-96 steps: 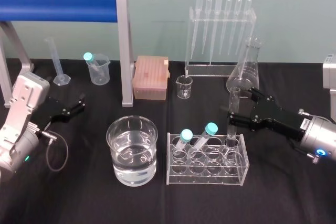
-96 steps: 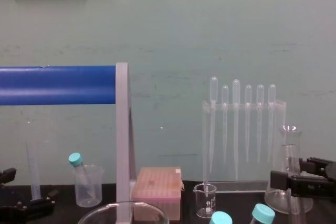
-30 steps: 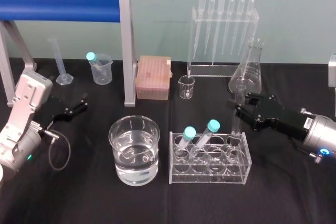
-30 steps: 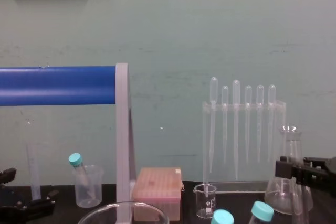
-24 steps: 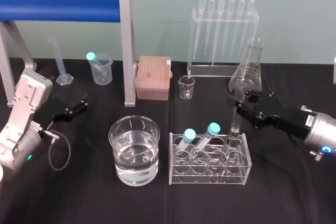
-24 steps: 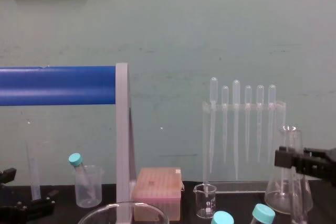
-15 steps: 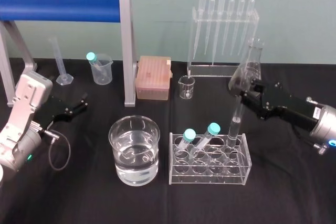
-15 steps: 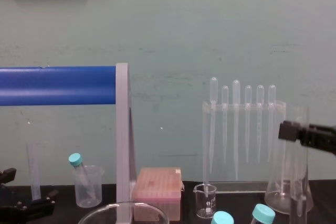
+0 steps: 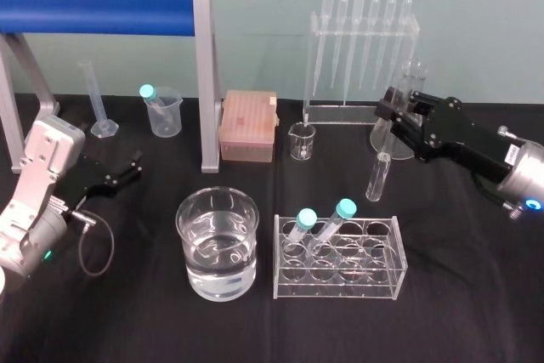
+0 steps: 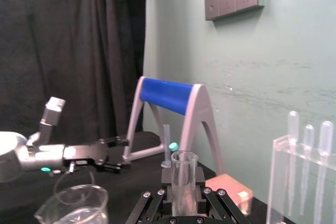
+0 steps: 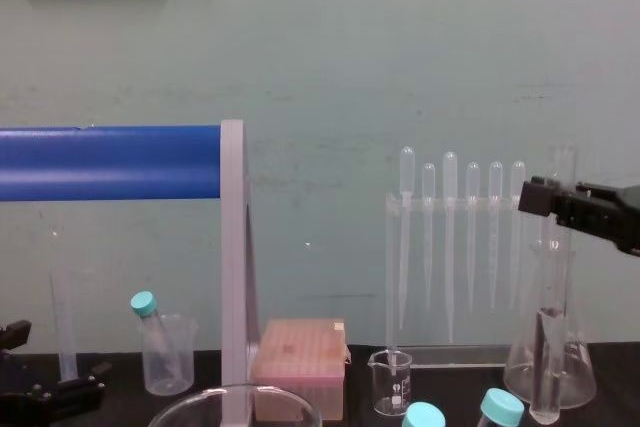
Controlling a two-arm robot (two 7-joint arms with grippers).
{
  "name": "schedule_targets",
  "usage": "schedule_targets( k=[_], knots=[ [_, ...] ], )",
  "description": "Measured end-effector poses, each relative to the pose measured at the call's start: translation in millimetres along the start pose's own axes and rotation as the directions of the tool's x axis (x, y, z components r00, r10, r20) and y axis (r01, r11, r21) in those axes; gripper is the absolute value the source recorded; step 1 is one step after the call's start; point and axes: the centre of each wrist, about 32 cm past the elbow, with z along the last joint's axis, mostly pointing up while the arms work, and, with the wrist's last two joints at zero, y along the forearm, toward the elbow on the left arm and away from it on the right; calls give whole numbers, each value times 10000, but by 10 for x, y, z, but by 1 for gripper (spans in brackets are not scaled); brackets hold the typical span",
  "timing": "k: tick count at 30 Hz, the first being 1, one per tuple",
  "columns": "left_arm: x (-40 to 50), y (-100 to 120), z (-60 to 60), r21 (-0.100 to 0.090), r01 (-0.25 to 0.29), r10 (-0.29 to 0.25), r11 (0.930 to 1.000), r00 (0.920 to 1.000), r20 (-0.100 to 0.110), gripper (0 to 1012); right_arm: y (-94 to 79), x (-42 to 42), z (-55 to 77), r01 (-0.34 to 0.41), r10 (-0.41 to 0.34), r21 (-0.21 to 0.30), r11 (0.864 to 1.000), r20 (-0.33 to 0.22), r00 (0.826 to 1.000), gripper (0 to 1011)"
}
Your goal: Hold the test tube with one hand and immerse one end into the beaker, then return it to the test tube rack.
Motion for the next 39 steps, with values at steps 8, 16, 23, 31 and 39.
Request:
schedule_targets(
  k=[8, 16, 23, 31, 39],
  knots=[
    [0, 0, 0, 0, 0, 0, 10000, 10000, 0, 1000, 77, 51, -105, 364, -362, -282, 9989, 51, 9993, 249],
    [0, 0, 0, 1, 0, 0, 10000, 10000, 0, 1000, 76, 50, -96, 348, -347, -265, 9990, 59, 9994, 249],
    [0, 0, 0, 0, 0, 0, 10000, 10000, 1, 1000, 73, 47, -94, 330, -329, -258, 9991, 59, 9994, 249],
    [0, 0, 0, 1, 0, 0, 10000, 10000, 0, 1000, 72, 46, -90, 318, -317, -235, 9992, 58, 9995, 249],
    [0, 0, 0, 1, 0, 0, 10000, 10000, 1, 1000, 69, 46, -89, 314, -312, -231, 9992, 56, 9995, 249]
  ],
)
